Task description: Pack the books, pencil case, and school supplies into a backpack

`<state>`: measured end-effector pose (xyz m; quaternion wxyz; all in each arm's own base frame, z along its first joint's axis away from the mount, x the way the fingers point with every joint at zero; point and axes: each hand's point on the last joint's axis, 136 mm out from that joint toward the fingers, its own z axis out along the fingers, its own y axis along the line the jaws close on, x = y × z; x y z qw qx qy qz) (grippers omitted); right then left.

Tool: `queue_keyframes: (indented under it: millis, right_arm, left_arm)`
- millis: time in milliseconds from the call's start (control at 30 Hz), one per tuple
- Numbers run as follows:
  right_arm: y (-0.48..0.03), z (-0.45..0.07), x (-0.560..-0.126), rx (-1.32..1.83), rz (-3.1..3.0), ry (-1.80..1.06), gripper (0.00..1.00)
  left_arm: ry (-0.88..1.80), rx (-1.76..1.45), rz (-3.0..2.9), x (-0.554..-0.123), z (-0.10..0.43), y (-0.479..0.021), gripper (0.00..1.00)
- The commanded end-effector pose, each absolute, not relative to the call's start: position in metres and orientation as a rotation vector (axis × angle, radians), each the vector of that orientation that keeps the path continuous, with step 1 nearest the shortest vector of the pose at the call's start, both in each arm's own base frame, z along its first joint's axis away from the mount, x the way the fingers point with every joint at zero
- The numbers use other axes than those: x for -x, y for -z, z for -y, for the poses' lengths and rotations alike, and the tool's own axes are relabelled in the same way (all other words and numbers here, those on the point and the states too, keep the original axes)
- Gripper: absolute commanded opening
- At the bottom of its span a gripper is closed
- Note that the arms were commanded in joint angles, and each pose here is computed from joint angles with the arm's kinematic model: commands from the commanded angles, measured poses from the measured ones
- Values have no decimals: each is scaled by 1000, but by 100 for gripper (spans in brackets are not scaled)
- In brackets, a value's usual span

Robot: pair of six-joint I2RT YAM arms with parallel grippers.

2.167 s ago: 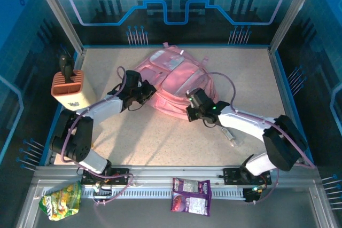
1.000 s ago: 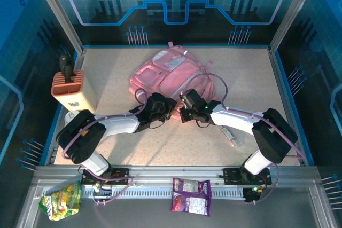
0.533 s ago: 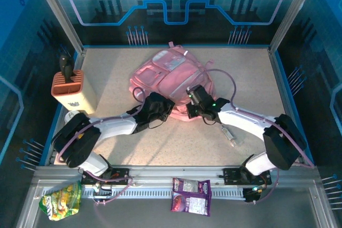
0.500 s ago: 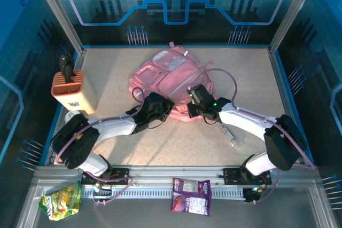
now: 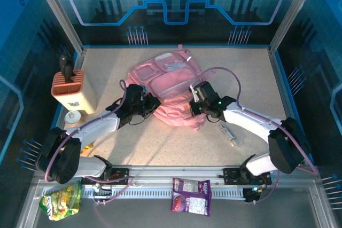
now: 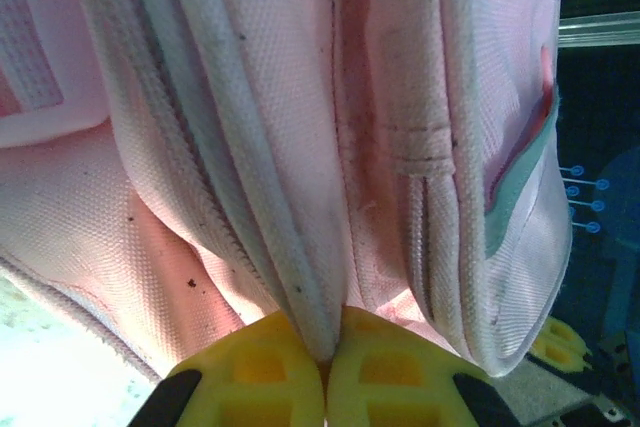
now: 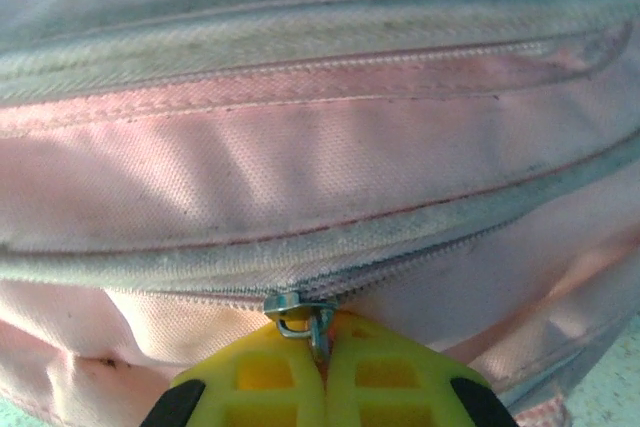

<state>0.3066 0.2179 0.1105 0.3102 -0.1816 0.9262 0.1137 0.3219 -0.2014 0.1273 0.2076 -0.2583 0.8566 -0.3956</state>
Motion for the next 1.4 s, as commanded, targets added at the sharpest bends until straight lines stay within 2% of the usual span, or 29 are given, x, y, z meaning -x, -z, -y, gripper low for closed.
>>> queue_keyframes:
  millis: [0, 67, 200, 233, 300, 433, 500, 733, 1267, 1367]
  right_arm:
    - [-88, -187, -280, 468, -2539, -105, 0]
    - [-83, -202, -266, 502, -2550, -125, 0]
    - [-77, -267, -237, 548, -2555, -377, 0]
    - [-79, -282, -235, 559, -2544, -400, 0]
    - [-85, -306, -238, 582, -2513, -419, 0]
    - [-86, -323, -242, 607, -2496, -425, 0]
    - [-83, -319, -243, 610, -2491, -393, 0]
    - [-78, -312, -245, 620, -2491, -336, 0]
    - [-88, -314, -253, 587, -2456, -334, 0]
    - [-87, -318, -254, 597, -2459, -339, 0]
  left_arm:
    - [894, 651, -2397, -336, 160, -126, 0]
    - [889, 650, -2410, -348, 155, -126, 0]
    - [987, 658, -2349, -378, 156, -133, 2]
    - [984, 669, -2346, -383, 156, -133, 9]
    - [982, 682, -2343, -389, 155, -134, 12]
    - [1037, 761, -2249, -379, 149, -138, 41]
    - [1055, 822, -2235, -363, 146, -134, 46]
    - [1066, 1050, -2180, -315, 159, -119, 50]
    - [1089, 1261, -2111, -303, 220, -104, 52]
    - [1128, 1281, -2083, -314, 230, -102, 49]
